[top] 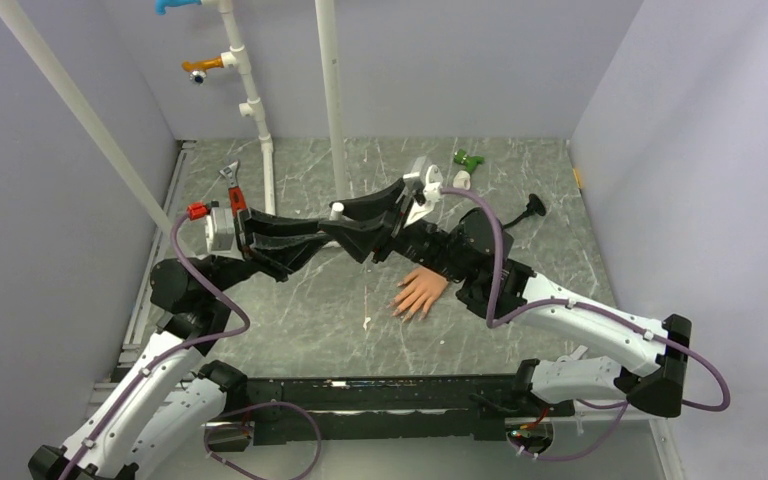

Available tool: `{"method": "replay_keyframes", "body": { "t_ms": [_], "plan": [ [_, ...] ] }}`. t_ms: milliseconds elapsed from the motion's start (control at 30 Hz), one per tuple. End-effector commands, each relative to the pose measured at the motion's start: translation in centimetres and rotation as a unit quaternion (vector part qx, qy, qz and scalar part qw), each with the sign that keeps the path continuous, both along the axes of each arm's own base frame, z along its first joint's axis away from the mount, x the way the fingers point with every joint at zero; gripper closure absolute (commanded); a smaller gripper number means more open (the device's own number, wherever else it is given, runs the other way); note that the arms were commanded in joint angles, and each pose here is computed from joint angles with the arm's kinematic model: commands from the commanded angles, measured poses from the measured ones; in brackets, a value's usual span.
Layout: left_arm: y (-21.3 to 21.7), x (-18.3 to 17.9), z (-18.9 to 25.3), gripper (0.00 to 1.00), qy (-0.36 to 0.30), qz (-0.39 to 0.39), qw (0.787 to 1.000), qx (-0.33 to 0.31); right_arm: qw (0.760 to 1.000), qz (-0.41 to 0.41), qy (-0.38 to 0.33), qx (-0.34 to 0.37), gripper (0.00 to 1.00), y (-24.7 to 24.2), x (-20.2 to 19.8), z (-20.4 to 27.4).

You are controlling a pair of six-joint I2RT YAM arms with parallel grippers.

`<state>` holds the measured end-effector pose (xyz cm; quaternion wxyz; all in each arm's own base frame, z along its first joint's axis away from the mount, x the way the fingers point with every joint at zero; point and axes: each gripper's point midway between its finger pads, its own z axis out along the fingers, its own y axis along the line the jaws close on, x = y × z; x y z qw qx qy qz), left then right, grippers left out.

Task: Paint the nails
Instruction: Screw the nail polish bottle.

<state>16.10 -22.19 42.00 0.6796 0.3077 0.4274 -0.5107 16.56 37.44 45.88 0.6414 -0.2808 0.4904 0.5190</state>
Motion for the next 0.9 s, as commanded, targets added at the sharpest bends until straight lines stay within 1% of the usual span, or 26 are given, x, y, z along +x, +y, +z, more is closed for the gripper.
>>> {"method": "replay_keyframes", "body": {
  "t_ms": [0, 67, 133, 200, 233, 267, 433, 533, 633, 767, 867],
  "plan": [
    [1.0, 1.0, 1.3, 1.0, -0.023, 0.045, 0.998, -0.022, 1.0, 0.004, 0.003, -0.02, 0.42, 0.5, -0.6, 0.3],
    [1.0, 1.0, 1.1, 1.0, -0.024, 0.046, 0.998, -0.018, 1.0, 0.003, 0.0, -0.017, 0.26, 0.3, -0.7, 0.8],
    [1.0, 0.9, 1.0, 1.0, -0.025, 0.046, 0.999, -0.013, 1.0, 0.001, -0.003, -0.017, 0.14, 0.1, -0.7, 1.0],
    [0.9, 0.9, 0.9, 1.0, -0.025, 0.044, 0.999, -0.007, 1.0, 0.0, -0.012, -0.02, 0.04, 0.0, -0.7, 1.3],
    [0.9, 0.9, 0.8, 1.0, -0.025, 0.043, 0.999, -0.003, 1.0, 0.001, -0.016, -0.021, 0.01, -0.1, -0.8, 1.4],
    [0.8, 0.8, 0.8, 1.0, -0.026, 0.043, 0.999, 0.0, 0.999, 0.003, -0.024, -0.023, 0.0, -0.1, -1.0, 1.4],
    [0.5, 0.4, 0.5, 1.0, -0.029, 0.029, 0.999, 0.019, 0.996, -0.009, -0.076, -0.038, 0.02, -1.8, -1.4, 2.1],
    [0.0, -0.3, 0.4, 1.0, -0.037, 0.001, 0.999, 0.028, 0.995, -0.006, -0.093, -0.046, 0.08, -3.2, -1.4, 2.3],
    [-0.6, -1.4, 0.3, 1.0, -0.043, -0.043, 0.998, 0.035, 0.989, 0.044, -0.13, -0.044, 0.15, -4.5, -2.5, 2.1],
    [-1.0, -2.6, 0.4, 1.0, -0.052, -0.084, 0.995, 0.033, 0.984, 0.105, -0.139, -0.037, 0.21, -6.3, -2.6, 1.7],
    [-1.2, -3.1, 0.3, 1.0, -0.054, -0.108, 0.992, 0.04, 0.976, 0.152, -0.148, -0.042, 0.25, -6.6, -3.5, 1.3]
  ]
}}
